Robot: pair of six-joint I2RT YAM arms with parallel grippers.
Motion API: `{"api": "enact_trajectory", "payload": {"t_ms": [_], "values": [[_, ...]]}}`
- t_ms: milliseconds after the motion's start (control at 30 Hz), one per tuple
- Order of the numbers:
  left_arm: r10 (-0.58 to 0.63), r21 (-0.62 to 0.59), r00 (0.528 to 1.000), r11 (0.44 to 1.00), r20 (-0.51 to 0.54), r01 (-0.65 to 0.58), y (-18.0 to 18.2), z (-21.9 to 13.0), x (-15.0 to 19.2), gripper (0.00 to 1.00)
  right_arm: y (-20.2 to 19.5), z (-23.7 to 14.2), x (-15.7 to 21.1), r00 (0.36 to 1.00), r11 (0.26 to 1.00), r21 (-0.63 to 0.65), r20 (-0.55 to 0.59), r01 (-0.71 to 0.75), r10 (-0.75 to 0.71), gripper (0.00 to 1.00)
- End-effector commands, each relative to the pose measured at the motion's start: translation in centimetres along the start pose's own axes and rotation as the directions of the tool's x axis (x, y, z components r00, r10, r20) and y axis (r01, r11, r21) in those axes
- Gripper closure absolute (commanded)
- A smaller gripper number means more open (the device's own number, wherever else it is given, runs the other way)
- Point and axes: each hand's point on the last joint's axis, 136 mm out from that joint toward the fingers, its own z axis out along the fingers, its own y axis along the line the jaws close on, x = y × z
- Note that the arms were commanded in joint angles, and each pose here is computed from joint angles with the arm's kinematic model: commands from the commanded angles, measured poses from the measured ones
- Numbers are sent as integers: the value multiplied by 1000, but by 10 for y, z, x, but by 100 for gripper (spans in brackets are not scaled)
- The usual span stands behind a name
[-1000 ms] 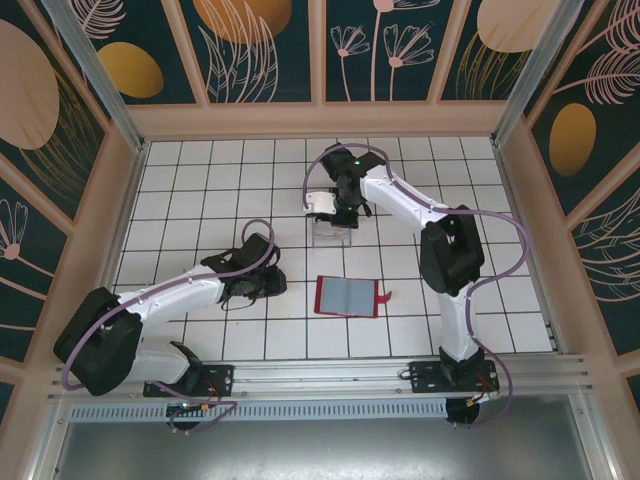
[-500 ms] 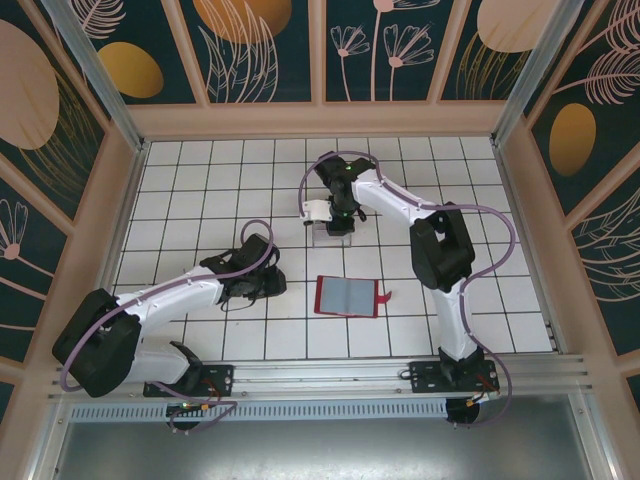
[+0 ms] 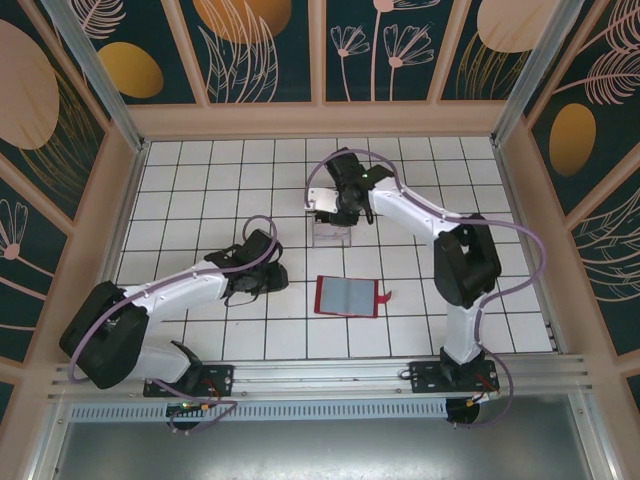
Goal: Take the credit cards out of the card holder
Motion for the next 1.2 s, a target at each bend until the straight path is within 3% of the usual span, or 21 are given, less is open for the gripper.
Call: {"api": "enact_trajectory", "payload": {"t_ms": [0, 67, 233, 300, 333, 367, 533, 633, 833, 933, 1033, 1100, 1167], "values": [[16, -25, 998, 1000, 67, -15, -3, -4, -23, 67, -23, -12, 11, 992, 982, 140, 18, -125, 123, 63], [17, -48, 995, 999, 99, -12, 0, -6, -33, 61, -27, -19, 19, 981, 964, 180, 46, -195, 190, 56], [44, -163, 979, 986, 198, -12, 15, -14, -66, 28, -30, -38, 43, 925, 887, 267, 156, -378, 347, 20], [56, -211, 972, 977, 227, -7, 24, -15, -80, 19, -32, -44, 57, 893, 844, 295, 198, -448, 405, 1], [58, -233, 970, 972, 238, -2, 29, -16, -86, 4, -32, -46, 64, 874, 821, 304, 215, -483, 435, 1], [58, -262, 967, 965, 247, 9, 36, -16, -92, 1, -31, -48, 72, 854, 795, 314, 235, -519, 464, 1], [70, -373, 950, 927, 303, 50, 65, -23, -125, 1, -35, -57, 123, 702, 603, 360, 348, -712, 621, 1], [96, -450, 917, 888, 387, 97, 91, -38, -147, 2, -36, -62, 162, 553, 435, 345, 448, -832, 702, 1], [139, -506, 781, 826, 609, 248, 152, -83, -183, 3, -28, -76, 252, 214, 70, 237, 663, -969, 717, 1], [158, -477, 692, 827, 705, 297, 174, -102, -190, 1, -18, -82, 282, 140, -46, 225, 740, -973, 658, 1], [217, -456, 611, 849, 761, 266, 176, -115, -197, 2, -11, -89, 299, 86, -128, 194, 812, -973, 577, 1], [240, -407, 514, 881, 823, 240, 172, -126, -198, 1, -16, -95, 308, 61, -187, 192, 837, -964, 544, 1], [244, -353, 415, 912, 876, 209, 169, -134, -195, 2, -19, -98, 304, 63, -169, 173, 856, -970, 513, 1]]}}
